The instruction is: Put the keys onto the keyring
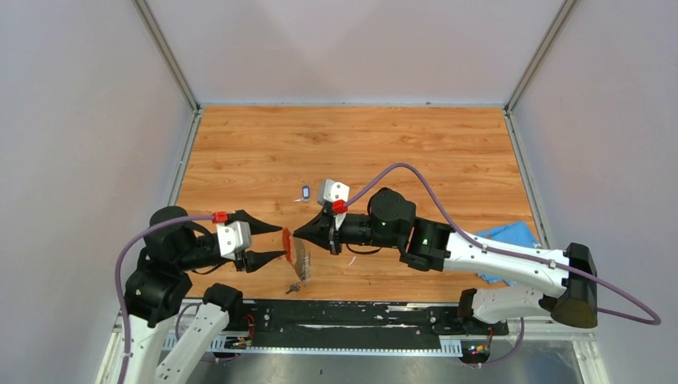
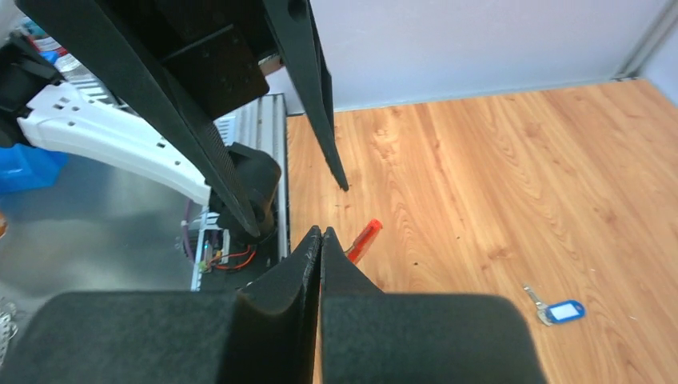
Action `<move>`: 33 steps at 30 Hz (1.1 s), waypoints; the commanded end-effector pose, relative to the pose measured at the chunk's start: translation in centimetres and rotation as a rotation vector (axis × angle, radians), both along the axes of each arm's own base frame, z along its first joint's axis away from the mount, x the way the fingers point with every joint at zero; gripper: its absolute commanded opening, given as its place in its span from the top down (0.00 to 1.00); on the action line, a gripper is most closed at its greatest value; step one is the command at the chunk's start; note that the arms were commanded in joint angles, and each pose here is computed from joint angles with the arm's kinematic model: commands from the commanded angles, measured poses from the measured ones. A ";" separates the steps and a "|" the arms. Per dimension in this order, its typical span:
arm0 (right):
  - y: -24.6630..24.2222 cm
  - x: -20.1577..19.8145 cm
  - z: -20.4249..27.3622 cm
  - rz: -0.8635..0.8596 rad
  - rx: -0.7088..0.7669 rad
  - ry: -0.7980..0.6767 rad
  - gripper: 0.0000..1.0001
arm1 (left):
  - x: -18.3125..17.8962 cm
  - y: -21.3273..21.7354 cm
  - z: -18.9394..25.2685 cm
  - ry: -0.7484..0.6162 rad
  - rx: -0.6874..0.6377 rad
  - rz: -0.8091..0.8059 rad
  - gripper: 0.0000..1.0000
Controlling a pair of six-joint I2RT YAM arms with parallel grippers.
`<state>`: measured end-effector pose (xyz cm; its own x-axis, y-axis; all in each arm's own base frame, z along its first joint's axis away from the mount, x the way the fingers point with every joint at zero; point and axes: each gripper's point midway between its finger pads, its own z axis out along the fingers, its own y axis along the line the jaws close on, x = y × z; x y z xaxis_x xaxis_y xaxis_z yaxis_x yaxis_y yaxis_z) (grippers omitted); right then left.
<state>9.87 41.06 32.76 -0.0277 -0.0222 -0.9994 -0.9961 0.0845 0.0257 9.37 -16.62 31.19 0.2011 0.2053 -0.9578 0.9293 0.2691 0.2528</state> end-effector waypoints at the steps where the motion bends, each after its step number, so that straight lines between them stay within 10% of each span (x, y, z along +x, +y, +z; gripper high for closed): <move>1: -0.9 1.9 4.1 -0.163 0.103 -0.109 1.00 | 0.2 -0.5 -0.7 0.178 -0.038 0.013 0.46; 25: 0.3 3.4 4.9 -0.313 0.082 -0.140 1.00 | 5.6 -1.3 -0.2 0.080 -0.121 0.103 0.51; 33: 0.3 3.3 5.0 -0.320 0.095 -0.122 1.00 | 4.4 -1.7 -2.0 0.171 -0.101 0.057 0.70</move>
